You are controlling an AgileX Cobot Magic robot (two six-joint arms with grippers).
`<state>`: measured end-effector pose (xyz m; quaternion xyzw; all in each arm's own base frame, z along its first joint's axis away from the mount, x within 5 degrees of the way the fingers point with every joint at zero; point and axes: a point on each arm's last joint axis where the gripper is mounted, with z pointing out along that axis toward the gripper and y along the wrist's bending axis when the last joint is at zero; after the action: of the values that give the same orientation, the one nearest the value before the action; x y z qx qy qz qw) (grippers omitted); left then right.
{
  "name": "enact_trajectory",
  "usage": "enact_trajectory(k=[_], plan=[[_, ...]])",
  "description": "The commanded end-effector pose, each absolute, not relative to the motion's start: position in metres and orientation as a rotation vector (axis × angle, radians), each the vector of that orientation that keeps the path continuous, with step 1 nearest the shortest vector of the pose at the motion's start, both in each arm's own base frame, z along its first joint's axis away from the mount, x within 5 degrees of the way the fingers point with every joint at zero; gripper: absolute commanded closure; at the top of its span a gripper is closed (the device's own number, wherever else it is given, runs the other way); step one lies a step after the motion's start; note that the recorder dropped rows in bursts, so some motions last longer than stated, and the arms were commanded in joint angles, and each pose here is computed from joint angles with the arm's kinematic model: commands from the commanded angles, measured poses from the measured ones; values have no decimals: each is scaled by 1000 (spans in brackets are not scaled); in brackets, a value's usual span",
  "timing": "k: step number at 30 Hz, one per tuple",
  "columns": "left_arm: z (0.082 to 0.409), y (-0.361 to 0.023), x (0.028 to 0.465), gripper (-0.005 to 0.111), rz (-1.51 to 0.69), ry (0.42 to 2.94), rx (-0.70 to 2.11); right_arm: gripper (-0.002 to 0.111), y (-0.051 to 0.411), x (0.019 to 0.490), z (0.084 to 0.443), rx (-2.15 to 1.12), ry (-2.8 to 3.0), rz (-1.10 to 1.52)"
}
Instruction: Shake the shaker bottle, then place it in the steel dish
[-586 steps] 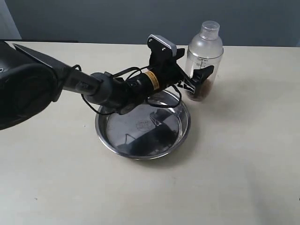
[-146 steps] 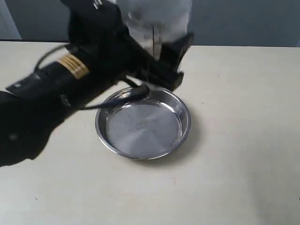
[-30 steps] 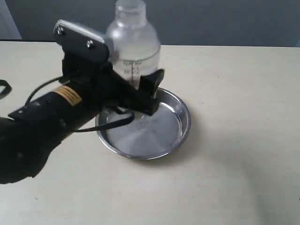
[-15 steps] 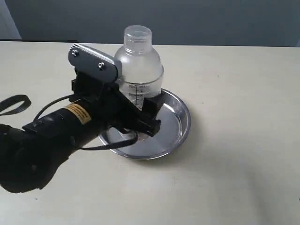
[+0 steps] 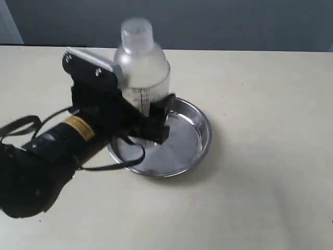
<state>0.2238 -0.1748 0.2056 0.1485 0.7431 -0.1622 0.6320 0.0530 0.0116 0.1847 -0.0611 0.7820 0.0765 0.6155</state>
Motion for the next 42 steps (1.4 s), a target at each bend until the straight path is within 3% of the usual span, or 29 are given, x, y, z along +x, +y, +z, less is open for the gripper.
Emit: enact_trajectory(k=[1, 4, 6, 8, 10, 13, 19, 28, 42], plan=[[276, -187, 214, 107, -515, 1223, 341, 109, 11, 53, 186, -142, 1785, 172], [324, -187, 209, 107, -479, 1093, 381, 109, 11, 53, 186, -142, 1785, 172], [334, -187, 209, 107, -444, 1139, 420, 109, 11, 53, 186, -142, 1785, 172], [316, -184, 218, 107, -427, 1346, 426, 109, 11, 53, 186, -142, 1785, 172], [267, -185, 229, 107, -396, 1575, 438, 109, 11, 53, 186, -142, 1785, 172], [219, -186, 230, 107, -379, 1700, 435, 109, 11, 53, 186, -142, 1785, 172], [224, -186, 231, 107, -417, 1555, 392, 109, 11, 53, 186, -142, 1785, 172], [222, -182, 235, 107, -412, 1555, 344, 109, 11, 53, 186, -142, 1785, 172], [182, -190, 248, 107, -416, 1547, 284, 109, 11, 53, 186, -142, 1785, 172]])
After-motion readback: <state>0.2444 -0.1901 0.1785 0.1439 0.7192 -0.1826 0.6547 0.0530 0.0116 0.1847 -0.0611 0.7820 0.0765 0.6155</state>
